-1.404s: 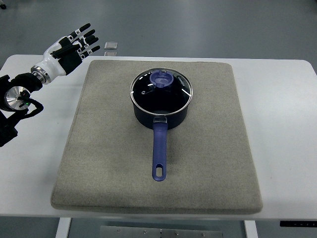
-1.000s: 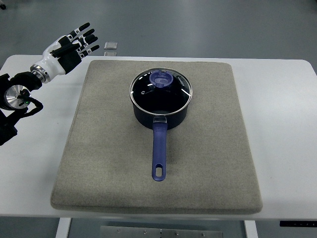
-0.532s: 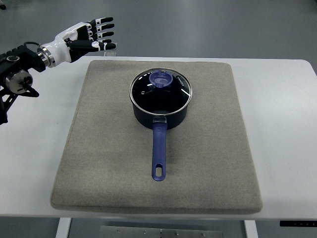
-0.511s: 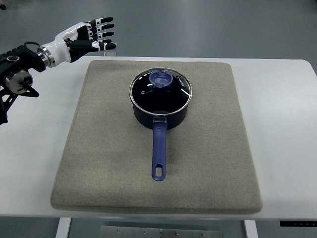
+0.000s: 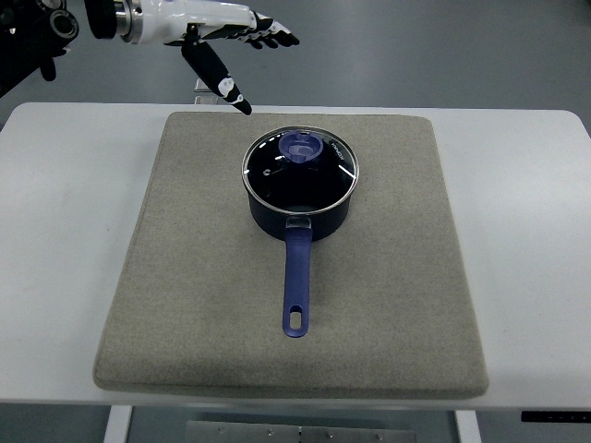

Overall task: Open pot lid and place left with left hand
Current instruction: 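Lower the left hand onto the blue lid knob and grasp it, then lift the glass lid off the saucepan with the left hand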

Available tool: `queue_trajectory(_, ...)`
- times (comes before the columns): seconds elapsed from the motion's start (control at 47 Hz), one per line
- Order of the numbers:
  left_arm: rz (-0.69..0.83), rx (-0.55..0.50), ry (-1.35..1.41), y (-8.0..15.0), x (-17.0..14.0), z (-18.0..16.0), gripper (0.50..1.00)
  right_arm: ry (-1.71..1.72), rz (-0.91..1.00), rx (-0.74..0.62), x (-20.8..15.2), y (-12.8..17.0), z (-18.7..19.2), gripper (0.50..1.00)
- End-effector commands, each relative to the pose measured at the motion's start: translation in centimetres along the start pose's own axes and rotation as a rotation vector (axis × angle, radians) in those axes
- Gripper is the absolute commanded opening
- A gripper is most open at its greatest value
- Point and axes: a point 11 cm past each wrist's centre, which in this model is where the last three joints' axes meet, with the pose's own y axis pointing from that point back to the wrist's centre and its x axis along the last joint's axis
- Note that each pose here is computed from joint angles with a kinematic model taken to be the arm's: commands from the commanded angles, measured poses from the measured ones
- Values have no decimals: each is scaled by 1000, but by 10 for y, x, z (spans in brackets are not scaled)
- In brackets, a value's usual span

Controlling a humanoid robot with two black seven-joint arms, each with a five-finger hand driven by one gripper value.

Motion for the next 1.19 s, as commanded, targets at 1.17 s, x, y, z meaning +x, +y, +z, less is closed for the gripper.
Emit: queue_trajectory(1.17,-292,75,-350,-72,-64,42,819,3,-2,-14,-1,0,6,917)
